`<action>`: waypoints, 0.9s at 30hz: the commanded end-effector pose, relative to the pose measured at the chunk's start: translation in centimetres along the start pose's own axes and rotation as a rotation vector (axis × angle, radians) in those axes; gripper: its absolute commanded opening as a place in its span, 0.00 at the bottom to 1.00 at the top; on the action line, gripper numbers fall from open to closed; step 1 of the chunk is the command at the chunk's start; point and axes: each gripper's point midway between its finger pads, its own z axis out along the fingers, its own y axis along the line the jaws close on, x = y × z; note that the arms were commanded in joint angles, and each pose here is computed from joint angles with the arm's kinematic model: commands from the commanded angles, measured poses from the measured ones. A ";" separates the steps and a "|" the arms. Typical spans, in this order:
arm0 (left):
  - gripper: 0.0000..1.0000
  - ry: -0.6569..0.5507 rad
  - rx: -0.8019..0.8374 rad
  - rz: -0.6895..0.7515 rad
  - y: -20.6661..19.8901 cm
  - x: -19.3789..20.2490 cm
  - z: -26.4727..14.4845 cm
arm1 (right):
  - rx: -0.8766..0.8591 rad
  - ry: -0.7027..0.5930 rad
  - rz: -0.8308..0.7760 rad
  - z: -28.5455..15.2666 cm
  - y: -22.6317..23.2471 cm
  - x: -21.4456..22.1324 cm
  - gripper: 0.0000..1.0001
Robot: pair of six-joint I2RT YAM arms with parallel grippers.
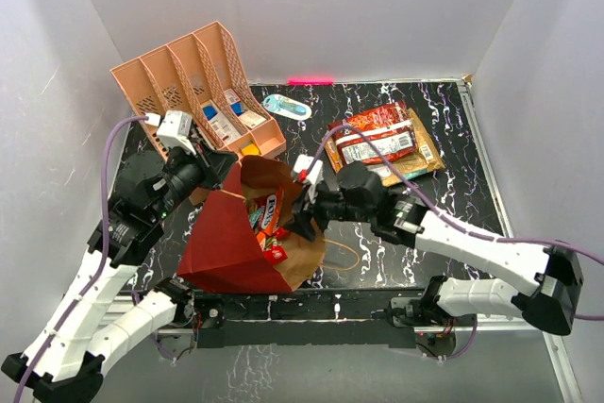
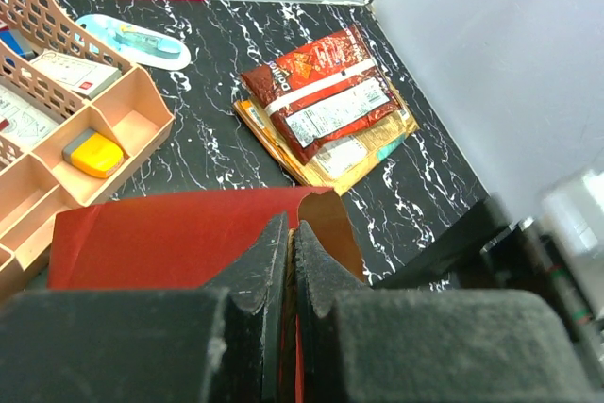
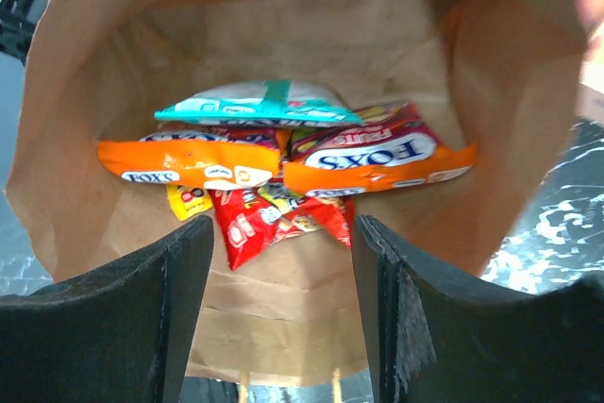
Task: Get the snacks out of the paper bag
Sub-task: Take out the snack from the paper bag.
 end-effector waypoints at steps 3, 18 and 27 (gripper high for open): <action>0.00 -0.069 0.023 0.007 -1.3 -3.2 0.7 | 0.009 -0.119 0.035 4.3 2.9 -1.6 0.62; 0.00 -0.041 -0.030 0.014 -0.2 -2.5 1.3 | 0.024 -0.122 0.007 11.8 5.6 -2.1 0.64; 0.00 -0.051 -0.132 0.026 1.9 -1.8 -1.5 | -0.018 -0.028 -0.532 7.9 2.0 -0.6 0.70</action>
